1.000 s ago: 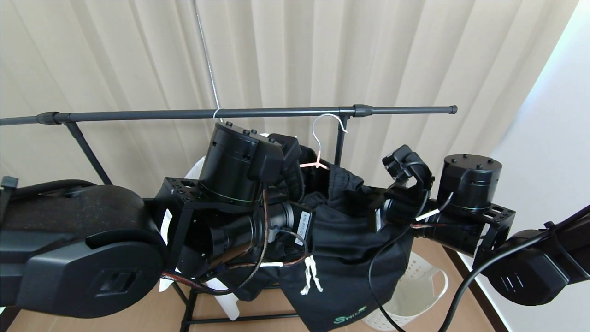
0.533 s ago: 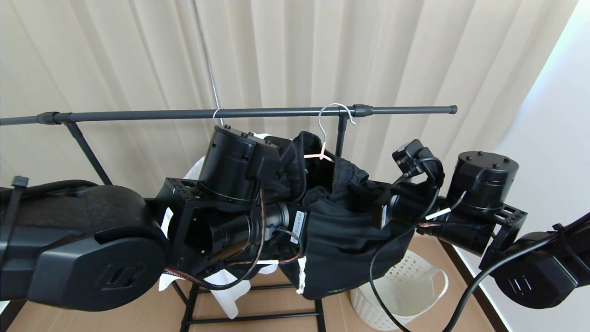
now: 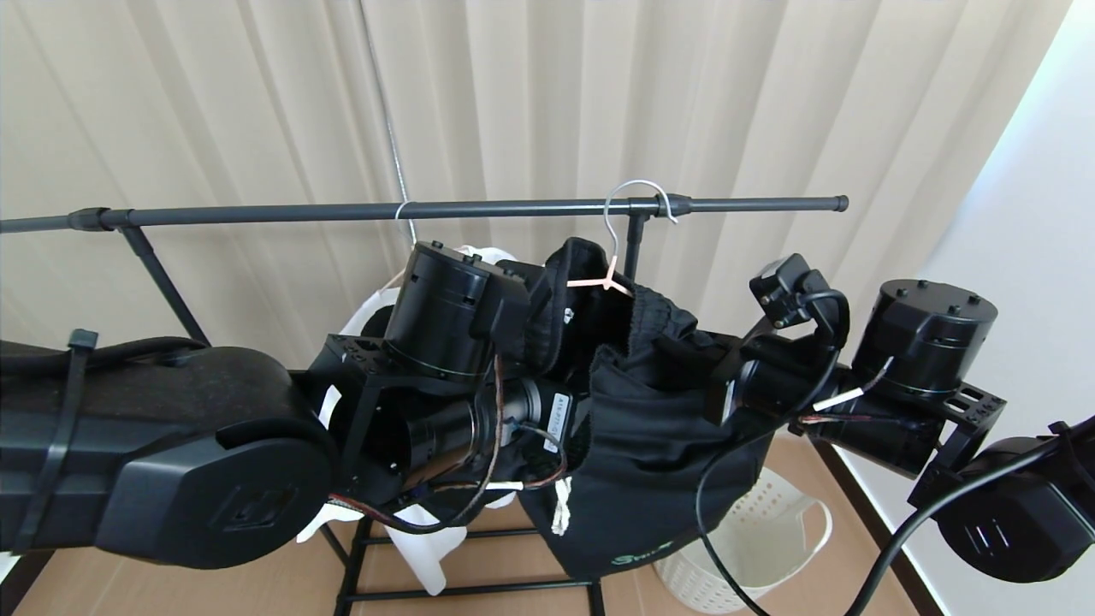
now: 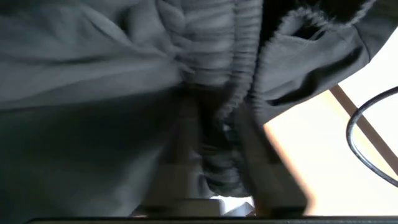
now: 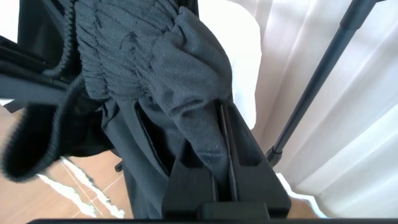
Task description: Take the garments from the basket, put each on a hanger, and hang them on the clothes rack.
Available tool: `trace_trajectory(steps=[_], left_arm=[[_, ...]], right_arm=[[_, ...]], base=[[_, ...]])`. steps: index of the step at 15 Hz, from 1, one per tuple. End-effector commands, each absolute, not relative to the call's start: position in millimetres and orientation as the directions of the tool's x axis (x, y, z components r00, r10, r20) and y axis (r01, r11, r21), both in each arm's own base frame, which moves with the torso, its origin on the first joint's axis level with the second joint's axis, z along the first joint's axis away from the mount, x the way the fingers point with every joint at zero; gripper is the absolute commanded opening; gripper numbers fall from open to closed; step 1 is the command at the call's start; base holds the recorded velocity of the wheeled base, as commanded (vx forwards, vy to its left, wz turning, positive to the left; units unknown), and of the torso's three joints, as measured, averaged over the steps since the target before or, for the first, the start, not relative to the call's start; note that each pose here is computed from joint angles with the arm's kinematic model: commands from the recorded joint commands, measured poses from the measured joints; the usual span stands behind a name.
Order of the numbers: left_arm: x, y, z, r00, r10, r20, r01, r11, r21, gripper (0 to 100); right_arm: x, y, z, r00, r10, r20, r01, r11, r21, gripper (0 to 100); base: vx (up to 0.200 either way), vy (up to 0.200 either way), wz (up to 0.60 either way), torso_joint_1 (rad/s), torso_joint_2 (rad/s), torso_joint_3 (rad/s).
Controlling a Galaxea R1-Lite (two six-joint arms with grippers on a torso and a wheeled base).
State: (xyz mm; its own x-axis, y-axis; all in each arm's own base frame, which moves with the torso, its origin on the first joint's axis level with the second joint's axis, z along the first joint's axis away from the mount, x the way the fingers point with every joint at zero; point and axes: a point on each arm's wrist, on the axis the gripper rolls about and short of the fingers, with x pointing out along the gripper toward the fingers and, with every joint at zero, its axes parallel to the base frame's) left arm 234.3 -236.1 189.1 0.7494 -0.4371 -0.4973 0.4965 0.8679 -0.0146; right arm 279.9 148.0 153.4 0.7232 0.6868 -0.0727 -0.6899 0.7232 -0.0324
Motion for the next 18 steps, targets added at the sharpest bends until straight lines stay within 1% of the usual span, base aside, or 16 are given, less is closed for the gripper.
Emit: trace_trajectory(steps=[1,5,7,11,14,15,16,18], left_arm=[[230.3,-232.6,191.6,0.753,-0.437,-0.492,0.495,0.869,-0.015,100],[205.2,-219.5,203.6,0.751,-0.466,-0.469,0.522,0.853,-0.012,100],[200.5,-215.0,206.5,0.752,-0.47,-0.462,0.524,0.852,-0.013,100],[185.7,-194.8,225.5,0.776,-0.484,-0.405,0.529,0.848,0.001,100],[184.7,-173.2,242.4,0.816,-0.461,-0.349,0.509,0.859,0.057,100],[187.0,-161.3,249.8,0.838,-0.44,-0.323,0.492,0.865,0.1,100],[189.2,-155.9,252.1,0.847,-0.428,-0.315,0.485,0.865,0.13,100],[196.8,-147.3,251.7,0.833,-0.449,-0.321,0.518,0.837,0.174,100]], right_arm=[[279.7,148.1,153.2,0.723,0.687,-0.073,-0.69,0.723,-0.033,0],[281.0,148.2,151.6,0.724,0.686,-0.078,-0.689,0.724,-0.032,0],[281.2,148.3,151.1,0.723,0.686,-0.079,-0.69,0.724,-0.033,0],[281.0,148.2,147.4,0.723,0.684,-0.092,-0.689,0.724,-0.03,0],[277.9,147.4,142.8,0.697,0.709,-0.109,-0.715,0.698,-0.038,0],[275.5,146.9,140.3,0.676,0.727,-0.118,-0.735,0.676,-0.046,0],[274.4,146.4,139.2,0.674,0.728,-0.123,-0.737,0.673,-0.059,0],[272.8,145.6,136.4,0.672,0.73,-0.129,-0.74,0.669,-0.072,0]], base=[[0.0,0.0,0.0,0.0,0.0,0.0],[0.0,0.0,0.0,0.0,0.0,0.0],[0.0,0.0,0.0,0.0,0.0,0.0],[0.0,0.0,0.0,0.0,0.0,0.0],[0.0,0.0,0.0,0.0,0.0,0.0],[0.0,0.0,0.0,0.0,0.0,0.0],[0.0,0.0,0.0,0.0,0.0,0.0],[0.0,0.0,0.0,0.0,0.0,0.0]])
